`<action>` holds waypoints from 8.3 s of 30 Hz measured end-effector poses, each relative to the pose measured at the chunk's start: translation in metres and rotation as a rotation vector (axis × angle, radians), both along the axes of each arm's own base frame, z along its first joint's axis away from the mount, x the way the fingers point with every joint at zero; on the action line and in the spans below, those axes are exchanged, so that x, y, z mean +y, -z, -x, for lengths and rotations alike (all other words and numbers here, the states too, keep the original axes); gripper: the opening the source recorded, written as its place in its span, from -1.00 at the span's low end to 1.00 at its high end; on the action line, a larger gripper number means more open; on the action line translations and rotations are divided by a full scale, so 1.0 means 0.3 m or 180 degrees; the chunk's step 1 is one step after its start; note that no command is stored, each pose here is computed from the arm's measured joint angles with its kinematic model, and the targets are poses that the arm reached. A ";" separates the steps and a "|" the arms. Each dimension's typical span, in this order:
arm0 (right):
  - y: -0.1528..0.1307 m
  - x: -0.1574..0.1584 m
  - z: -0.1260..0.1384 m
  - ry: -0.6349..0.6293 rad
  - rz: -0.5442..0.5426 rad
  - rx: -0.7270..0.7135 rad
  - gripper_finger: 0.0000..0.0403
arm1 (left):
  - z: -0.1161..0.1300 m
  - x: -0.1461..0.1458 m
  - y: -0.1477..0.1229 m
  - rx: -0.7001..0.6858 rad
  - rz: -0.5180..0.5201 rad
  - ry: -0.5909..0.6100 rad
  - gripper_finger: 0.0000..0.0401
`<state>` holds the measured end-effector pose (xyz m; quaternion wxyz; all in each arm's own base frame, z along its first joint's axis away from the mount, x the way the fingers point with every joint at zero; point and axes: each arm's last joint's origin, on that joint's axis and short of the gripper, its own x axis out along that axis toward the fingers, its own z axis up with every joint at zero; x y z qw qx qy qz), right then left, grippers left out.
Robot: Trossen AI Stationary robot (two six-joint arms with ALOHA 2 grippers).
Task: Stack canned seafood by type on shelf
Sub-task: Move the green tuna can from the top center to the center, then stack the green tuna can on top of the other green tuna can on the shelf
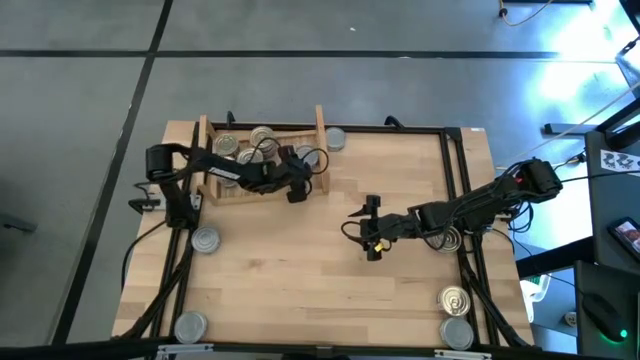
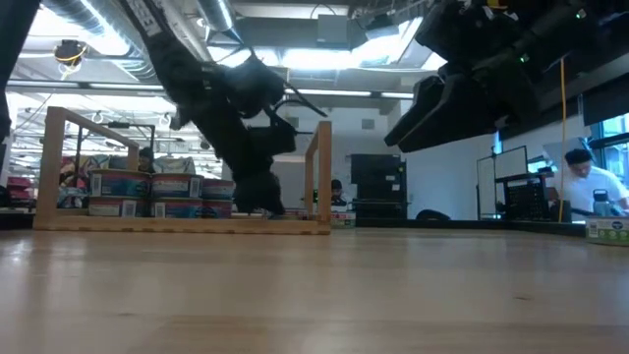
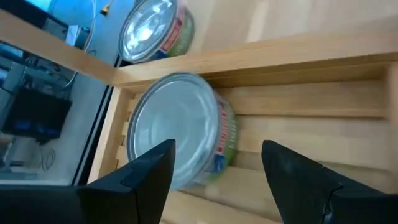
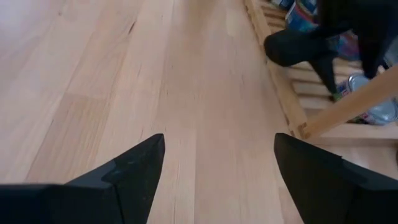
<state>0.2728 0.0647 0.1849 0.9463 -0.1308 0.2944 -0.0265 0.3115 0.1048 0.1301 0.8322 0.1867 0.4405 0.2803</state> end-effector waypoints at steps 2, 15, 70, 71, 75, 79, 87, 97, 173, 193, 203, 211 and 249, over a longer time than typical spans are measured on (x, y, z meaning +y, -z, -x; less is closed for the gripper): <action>0.005 0.000 -0.001 -0.0001 0.0004 0.0015 0.50 | -0.001 0.030 0.013 -0.0073 -0.0018 -0.0078 0.19; 0.018 0.002 -0.008 -0.0002 0.0023 0.0040 0.50 | 0.034 0.204 0.010 -0.0424 -0.0273 -0.0499 0.18; 0.044 -1.035 -0.165 0.1695 -0.0785 0.0128 -0.93 | 0.237 -0.647 -0.131 -0.1944 0.1707 0.0092 0.18; 0.057 -1.051 -0.174 0.1666 -0.0857 0.0181 -0.91 | 0.237 -0.647 -0.131 -0.1944 0.1708 0.0091 0.18; 0.102 -1.084 -0.206 0.1631 -0.0983 0.0344 -0.89 | 0.237 -0.647 -0.131 -0.1945 0.1708 0.0090 0.18; 0.131 -1.082 -0.211 0.1581 -0.0984 0.0533 -0.93 | 0.237 -0.647 -0.131 -0.1947 0.1711 0.0088 0.18; 0.109 -1.011 -0.161 0.1460 -0.0992 0.1281 -0.99 | 0.238 -0.647 -0.131 -0.1945 0.1710 0.0088 0.18; 0.094 -0.783 -0.091 0.1245 -0.0813 0.1706 -0.98 | 0.238 -0.647 -0.130 -0.1938 0.1706 0.0088 0.18; 0.012 -0.121 -0.155 -0.0364 -0.0802 0.0140 -0.61 | 0.007 -0.450 0.064 -0.1696 0.1655 0.0759 -0.97; 0.154 -0.090 -0.206 -0.0919 0.0600 0.0361 0.78 | -0.021 -0.359 0.209 -0.1862 0.2036 0.0168 -0.99; 0.174 -0.039 -0.181 -0.1068 0.1821 0.0778 0.66 | -0.029 -0.320 0.217 -0.2100 0.2473 0.0079 -0.99; 0.205 -0.056 -0.174 -0.1230 0.2234 0.1095 0.58 | -0.029 -0.300 0.217 -0.2154 0.2715 0.0003 -0.99; -0.024 0.113 0.036 -0.0456 0.0815 0.0885 -0.32 | -0.052 -0.419 -0.019 -0.2619 0.1948 0.1334 -0.95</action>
